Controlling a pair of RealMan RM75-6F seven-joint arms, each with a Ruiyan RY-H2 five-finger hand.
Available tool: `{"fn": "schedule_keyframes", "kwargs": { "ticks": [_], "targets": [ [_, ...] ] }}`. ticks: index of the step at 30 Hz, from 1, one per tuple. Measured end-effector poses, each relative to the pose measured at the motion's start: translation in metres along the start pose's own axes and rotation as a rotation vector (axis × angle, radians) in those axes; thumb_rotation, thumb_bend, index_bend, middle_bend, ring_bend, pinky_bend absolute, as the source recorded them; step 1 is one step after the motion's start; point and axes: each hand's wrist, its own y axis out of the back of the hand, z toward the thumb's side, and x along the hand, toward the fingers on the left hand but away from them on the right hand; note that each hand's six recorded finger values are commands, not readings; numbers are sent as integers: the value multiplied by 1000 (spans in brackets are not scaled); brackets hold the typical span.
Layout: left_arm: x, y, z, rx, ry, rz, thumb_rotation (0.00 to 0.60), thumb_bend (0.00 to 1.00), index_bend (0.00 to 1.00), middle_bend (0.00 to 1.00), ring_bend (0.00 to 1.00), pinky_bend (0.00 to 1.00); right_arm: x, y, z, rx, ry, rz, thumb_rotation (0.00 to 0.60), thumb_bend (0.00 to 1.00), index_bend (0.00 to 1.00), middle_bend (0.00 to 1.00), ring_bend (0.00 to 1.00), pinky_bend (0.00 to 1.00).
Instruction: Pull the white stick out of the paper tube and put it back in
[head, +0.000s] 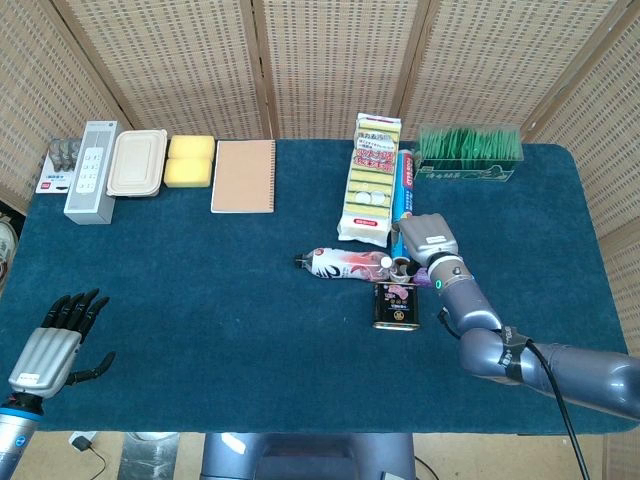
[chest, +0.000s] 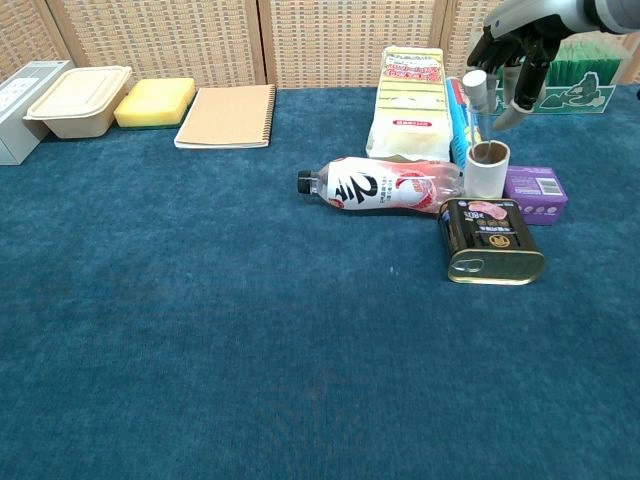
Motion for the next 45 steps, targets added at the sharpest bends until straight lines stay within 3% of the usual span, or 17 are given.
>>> {"fn": "schedule_keyframes", "kwargs": {
  "ticks": [7,16,28,34,38,45],
  "targets": [
    [0,0,1,2,-2,-1,343,314,8,0,0,35,2,9,-6,-16,-6,-17,600,294,260,293,289,372],
    [-1,-1,2,4,-7,1,347,315,8,0,0,35,6,29,-23,-33,-47,-103,600,293,261,292,277,362],
    [-3,0,4,4,-15,4,343,314,7,0,0,35,33,37,-48,-17,-39,-162,600,291,260,270,246,330],
    [-4,4,3,-6,-13,22,347,314,8,0,0,35,62,33,-72,2,-18,-250,600,285,260,269,238,303],
    [-5,9,0,-22,-8,43,348,315,8,0,0,35,89,26,-96,5,-13,-354,600,279,261,269,234,293],
    [-8,15,-2,-38,-5,69,345,315,8,0,0,35,147,-3,-142,-104,-11,-542,600,271,261,269,233,289]
  ]
}}
